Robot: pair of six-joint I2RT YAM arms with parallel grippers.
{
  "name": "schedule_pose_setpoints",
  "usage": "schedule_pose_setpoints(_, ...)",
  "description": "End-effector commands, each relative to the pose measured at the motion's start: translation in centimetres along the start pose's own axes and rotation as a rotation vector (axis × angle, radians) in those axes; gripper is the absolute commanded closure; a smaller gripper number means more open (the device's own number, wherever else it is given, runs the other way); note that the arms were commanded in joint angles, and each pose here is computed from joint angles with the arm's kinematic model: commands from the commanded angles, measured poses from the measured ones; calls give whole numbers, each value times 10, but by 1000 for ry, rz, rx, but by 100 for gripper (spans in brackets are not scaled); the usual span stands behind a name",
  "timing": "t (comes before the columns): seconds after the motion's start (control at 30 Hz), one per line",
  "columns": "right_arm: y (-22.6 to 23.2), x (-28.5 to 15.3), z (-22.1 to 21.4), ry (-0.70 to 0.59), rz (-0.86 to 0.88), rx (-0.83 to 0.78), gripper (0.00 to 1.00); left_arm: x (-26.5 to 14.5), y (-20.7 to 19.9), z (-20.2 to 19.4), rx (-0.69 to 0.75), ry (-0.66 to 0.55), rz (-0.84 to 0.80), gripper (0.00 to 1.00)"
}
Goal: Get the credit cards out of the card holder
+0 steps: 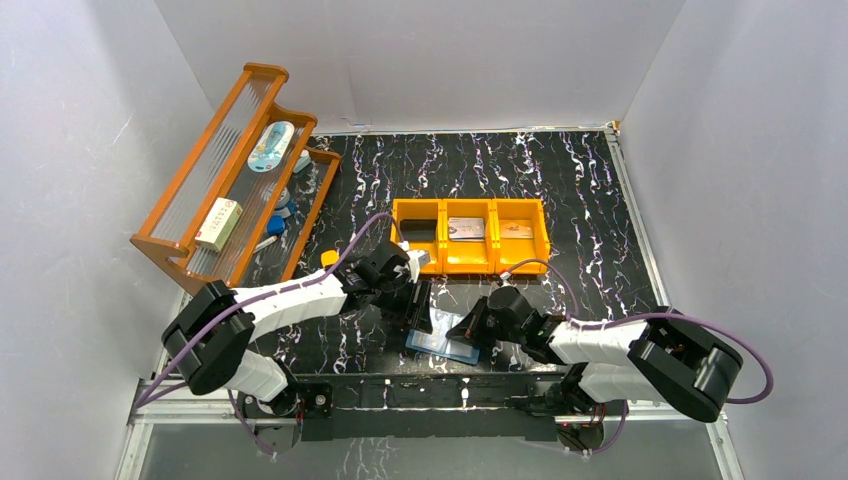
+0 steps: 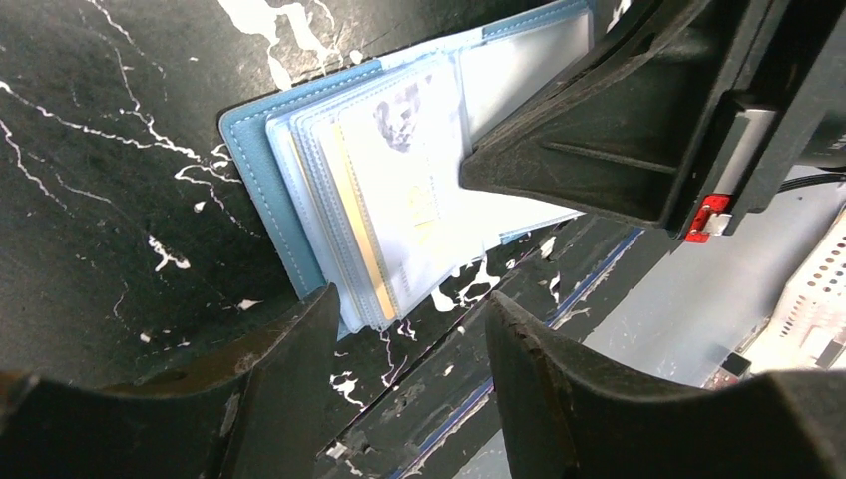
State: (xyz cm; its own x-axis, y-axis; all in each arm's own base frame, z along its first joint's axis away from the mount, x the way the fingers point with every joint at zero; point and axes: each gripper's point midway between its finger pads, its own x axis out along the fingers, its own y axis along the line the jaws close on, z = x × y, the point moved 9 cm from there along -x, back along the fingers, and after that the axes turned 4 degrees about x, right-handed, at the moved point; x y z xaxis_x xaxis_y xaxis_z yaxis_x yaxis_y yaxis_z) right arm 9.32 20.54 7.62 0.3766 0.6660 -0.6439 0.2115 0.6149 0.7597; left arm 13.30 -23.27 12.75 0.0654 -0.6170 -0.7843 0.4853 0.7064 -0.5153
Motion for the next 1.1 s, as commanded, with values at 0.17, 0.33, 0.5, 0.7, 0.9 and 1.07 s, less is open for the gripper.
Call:
schedule_pose_setpoints(0.17,-47,-2,-8,50,-198,57,94,-1,-20,19,33,-44,-101,51)
schedule_pose_setpoints(0.33,-48,1,-8,56,-226,60,94,12,-15,14,20,-4,-97,51)
schedule_pose_setpoints(0.5,-50,1,-8,59,-243,62,94,17,-5,10,-2,-16,-19,53)
schedule_pose_setpoints(0.7,-51,0,-8,60,-248,65,93,16,0,12,5,-49,30,50)
schedule_pose_setpoints(0.9,-51,0,-8,58,-245,69,93,21,0,10,9,-21,5,50)
schedule_pose_setpoints(1.07,-51,1,-8,61,-244,69,92,23,-3,7,20,1,-46,51)
